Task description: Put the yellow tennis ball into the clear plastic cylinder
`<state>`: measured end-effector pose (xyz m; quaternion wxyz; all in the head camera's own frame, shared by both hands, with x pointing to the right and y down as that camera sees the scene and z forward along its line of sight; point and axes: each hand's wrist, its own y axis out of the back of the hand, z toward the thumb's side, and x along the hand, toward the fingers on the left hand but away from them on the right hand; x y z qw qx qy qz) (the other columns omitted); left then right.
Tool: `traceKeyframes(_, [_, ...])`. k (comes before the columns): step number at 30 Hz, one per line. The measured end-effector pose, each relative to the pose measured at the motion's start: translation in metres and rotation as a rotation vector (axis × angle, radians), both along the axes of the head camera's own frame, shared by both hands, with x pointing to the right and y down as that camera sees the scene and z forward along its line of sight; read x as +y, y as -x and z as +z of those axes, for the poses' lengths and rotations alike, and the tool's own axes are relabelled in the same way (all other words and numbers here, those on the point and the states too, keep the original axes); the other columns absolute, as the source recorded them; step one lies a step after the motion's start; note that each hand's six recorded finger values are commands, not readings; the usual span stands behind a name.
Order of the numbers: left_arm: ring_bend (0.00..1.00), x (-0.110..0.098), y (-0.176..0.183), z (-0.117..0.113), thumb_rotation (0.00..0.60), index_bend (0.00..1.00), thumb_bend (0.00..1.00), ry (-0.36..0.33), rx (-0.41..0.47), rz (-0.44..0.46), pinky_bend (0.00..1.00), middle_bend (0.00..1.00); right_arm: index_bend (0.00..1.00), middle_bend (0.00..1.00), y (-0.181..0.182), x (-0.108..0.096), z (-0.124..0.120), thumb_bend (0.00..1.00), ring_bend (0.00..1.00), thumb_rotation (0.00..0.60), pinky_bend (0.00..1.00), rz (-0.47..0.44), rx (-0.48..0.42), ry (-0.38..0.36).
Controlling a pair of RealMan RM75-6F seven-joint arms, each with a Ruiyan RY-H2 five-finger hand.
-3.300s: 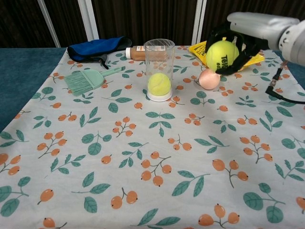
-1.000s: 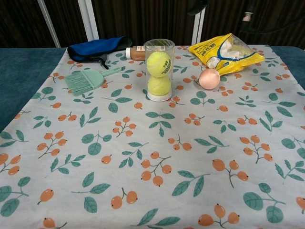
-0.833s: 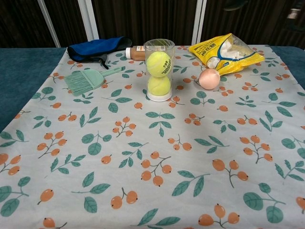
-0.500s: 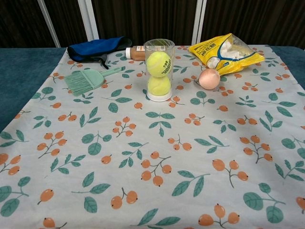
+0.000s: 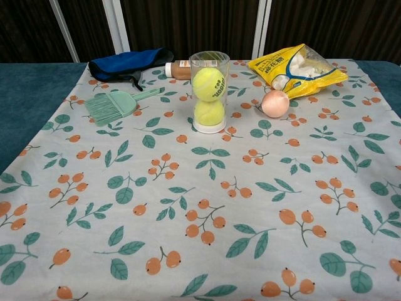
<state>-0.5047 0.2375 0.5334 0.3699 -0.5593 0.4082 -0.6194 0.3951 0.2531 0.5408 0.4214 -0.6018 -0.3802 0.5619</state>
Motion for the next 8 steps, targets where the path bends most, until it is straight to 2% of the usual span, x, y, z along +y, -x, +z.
traceKeyframes(8, [0.0, 0.0008, -0.0018, 0.0029, 0.6, 0.13, 0.0, 0.01, -0.009, 0.005, 0.08, 0.0, 0.11, 0.03, -0.0015, 0.0017, -0.0001, 0.31, 0.07, 0.6, 0.01, 0.017, -0.024, -0.012])
